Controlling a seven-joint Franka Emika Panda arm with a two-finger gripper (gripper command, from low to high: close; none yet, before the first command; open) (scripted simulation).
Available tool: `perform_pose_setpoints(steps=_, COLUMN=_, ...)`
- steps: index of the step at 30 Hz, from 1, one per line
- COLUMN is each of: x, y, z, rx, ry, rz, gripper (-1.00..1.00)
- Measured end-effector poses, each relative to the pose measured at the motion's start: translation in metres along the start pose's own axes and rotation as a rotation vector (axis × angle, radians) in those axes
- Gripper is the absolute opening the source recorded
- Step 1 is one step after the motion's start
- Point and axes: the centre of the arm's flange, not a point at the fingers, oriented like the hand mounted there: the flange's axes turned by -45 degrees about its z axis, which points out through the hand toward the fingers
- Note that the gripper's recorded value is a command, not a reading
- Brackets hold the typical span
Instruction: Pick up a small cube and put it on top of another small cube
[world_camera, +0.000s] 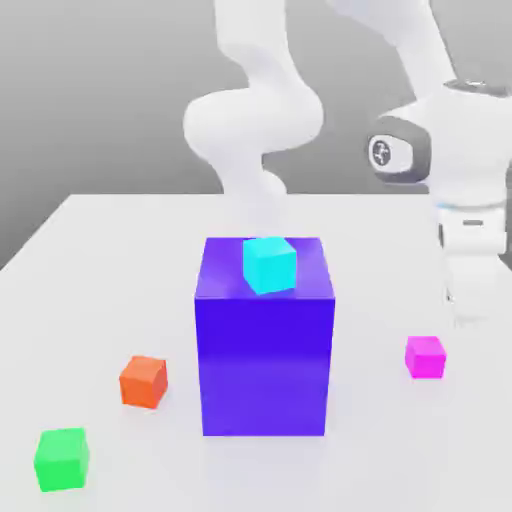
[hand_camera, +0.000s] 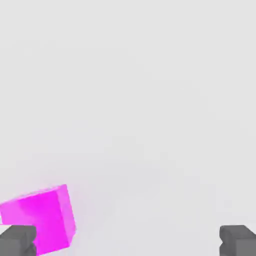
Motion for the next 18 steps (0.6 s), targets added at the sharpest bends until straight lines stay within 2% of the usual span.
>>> perform_pose_setpoints(steps=7, x=-0.007, y=-0.008, z=0.068, rx=0.019, ry=-0.019, rz=-0.029, gripper=0.0)
perform_pose_setpoints(steps=8, x=-0.008, y=-0.009, z=0.075, rx=0.019, ry=-0.019, rz=-0.029, gripper=-1.0)
perform_pose_setpoints(steps=14, x=-0.008, y=-0.009, z=0.078, rx=0.02, ry=-0.02, rz=-0.029, gripper=-1.0)
perform_pose_setpoints(steps=18, x=-0.007, y=-0.007, z=0.054, rx=0.019, ry=-0.021, rz=-0.029, gripper=-1.0)
